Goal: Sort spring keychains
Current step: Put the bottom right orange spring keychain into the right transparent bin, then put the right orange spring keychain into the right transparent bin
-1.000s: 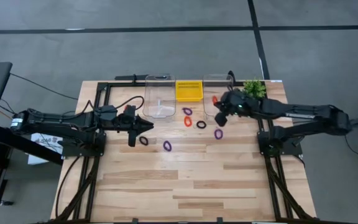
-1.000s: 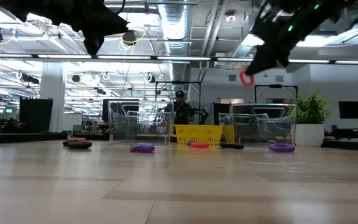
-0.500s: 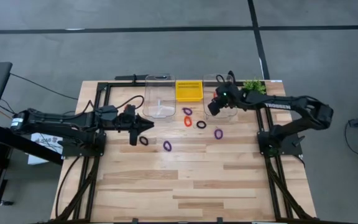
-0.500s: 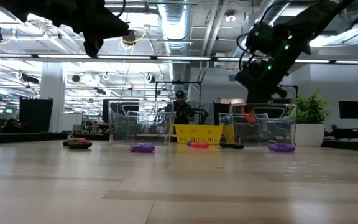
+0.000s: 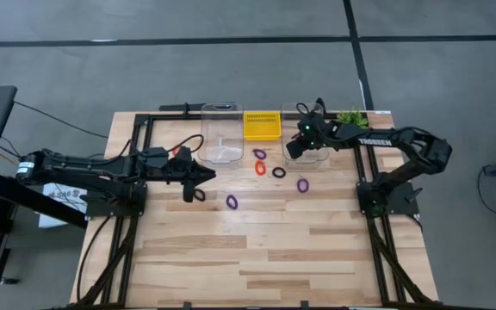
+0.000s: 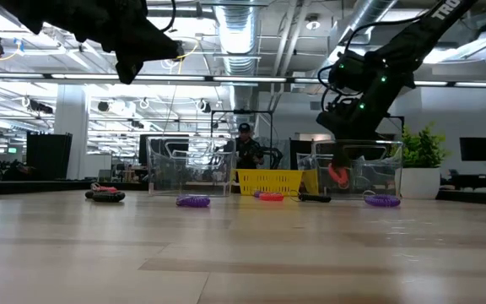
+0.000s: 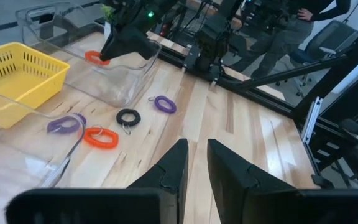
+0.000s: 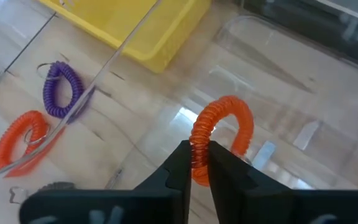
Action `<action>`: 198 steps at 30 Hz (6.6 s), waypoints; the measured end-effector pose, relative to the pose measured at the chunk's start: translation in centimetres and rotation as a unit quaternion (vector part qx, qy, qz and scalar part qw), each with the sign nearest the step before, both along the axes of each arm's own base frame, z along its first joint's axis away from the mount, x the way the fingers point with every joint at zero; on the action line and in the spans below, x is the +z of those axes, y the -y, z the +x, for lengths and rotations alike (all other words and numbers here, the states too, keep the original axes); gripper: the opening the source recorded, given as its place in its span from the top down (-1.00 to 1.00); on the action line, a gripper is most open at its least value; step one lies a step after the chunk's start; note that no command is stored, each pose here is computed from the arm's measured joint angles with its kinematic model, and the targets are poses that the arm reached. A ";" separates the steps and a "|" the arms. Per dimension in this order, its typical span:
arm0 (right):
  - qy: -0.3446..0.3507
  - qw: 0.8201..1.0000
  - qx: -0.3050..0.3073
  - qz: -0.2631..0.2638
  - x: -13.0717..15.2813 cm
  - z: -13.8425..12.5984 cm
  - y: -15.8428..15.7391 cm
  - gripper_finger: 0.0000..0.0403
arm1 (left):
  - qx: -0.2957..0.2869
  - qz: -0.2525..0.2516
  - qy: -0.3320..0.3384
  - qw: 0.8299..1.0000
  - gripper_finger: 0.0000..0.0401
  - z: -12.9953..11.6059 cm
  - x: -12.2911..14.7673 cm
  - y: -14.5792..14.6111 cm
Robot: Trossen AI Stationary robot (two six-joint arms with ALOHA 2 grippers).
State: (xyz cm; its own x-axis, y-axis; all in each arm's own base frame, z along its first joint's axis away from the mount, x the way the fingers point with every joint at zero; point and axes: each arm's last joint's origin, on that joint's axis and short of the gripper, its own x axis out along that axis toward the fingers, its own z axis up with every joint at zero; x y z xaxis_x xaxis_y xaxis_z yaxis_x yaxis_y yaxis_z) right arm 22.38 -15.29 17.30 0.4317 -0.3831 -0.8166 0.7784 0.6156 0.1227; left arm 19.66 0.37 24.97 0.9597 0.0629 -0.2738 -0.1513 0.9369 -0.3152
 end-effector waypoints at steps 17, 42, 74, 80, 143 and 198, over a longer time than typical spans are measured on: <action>0.009 1.000 -0.009 -0.002 0.4 -0.2 0.1 0.47 | 0.005 0.001 0.000 1.000 0.71 0.0 0.0 -0.1; 0.192 0.832 0.378 -0.358 12.3 -0.5 -8.1 0.48 | 0.004 0.006 0.000 1.000 0.71 0.0 0.0 -0.1; -0.094 0.858 0.492 -0.116 4.1 12.7 -14.6 0.54 | -0.096 0.011 -0.029 0.995 0.71 -5.5 1.0 0.6; -0.112 0.867 0.473 -0.108 2.8 15.2 -14.3 0.54 | -0.139 -0.018 -0.011 0.990 0.71 -7.0 -0.2 0.9; -0.224 0.870 0.438 -0.034 -5.0 17.2 -8.2 0.54 | -0.175 -0.112 0.026 0.978 0.71 -8.0 -4.5 1.2; -0.140 0.919 0.314 -0.194 19.1 0.1 -12.6 0.96 | -0.020 -0.267 -0.018 0.963 0.71 -4.9 -6.2 5.0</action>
State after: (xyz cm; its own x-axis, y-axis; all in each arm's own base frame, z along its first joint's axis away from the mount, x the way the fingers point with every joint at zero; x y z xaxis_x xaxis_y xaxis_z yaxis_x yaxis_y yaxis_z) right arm 22.46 -2.64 36.42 0.4611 -0.4164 -0.7836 0.2216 0.9091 -0.3527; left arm 14.71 -4.63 18.77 0.9479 -0.1323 -0.2898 -0.1387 0.6474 -0.7494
